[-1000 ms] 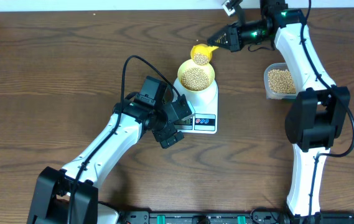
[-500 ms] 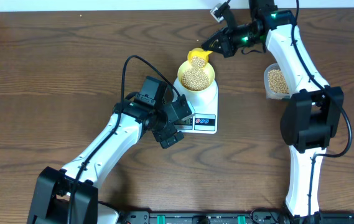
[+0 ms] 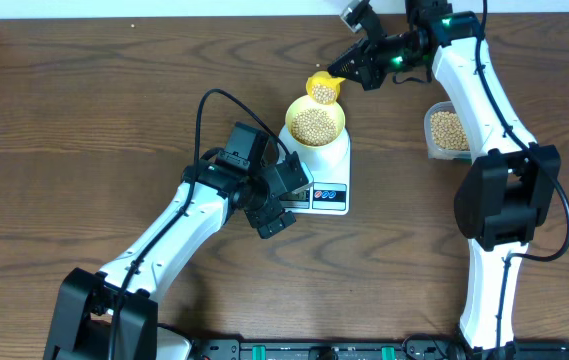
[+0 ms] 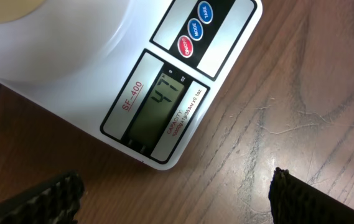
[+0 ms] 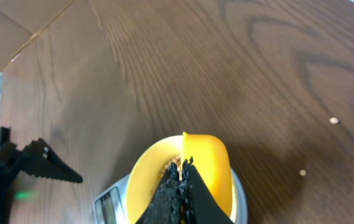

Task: Scoop item into bowl and weigh 50g on scale

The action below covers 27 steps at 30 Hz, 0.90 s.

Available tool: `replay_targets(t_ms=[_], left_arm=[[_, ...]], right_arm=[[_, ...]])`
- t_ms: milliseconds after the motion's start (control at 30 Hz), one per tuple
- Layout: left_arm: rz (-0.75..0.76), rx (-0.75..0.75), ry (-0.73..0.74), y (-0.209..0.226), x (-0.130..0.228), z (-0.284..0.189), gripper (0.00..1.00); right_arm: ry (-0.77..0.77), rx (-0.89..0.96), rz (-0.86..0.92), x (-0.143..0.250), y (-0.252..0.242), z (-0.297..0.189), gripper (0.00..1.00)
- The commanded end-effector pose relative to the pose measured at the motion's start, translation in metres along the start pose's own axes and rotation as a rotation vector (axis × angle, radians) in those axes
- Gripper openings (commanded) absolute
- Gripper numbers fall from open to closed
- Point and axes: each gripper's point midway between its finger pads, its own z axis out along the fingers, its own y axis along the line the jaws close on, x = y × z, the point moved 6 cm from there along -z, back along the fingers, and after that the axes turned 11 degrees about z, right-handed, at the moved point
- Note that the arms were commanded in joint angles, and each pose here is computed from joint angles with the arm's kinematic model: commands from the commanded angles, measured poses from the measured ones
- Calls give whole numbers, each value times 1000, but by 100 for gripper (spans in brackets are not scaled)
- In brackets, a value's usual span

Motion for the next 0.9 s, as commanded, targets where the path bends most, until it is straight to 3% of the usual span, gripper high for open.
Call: replay_targets(t_ms=[0,867], left_arm=[[7,8,-8,-1,0,-1,98],[7,8,-8,-1,0,-1,98]], right_arm=[[-39,-15,-57,-14,17,-9,1],[-41,-36,10,-14,19,-9,2]])
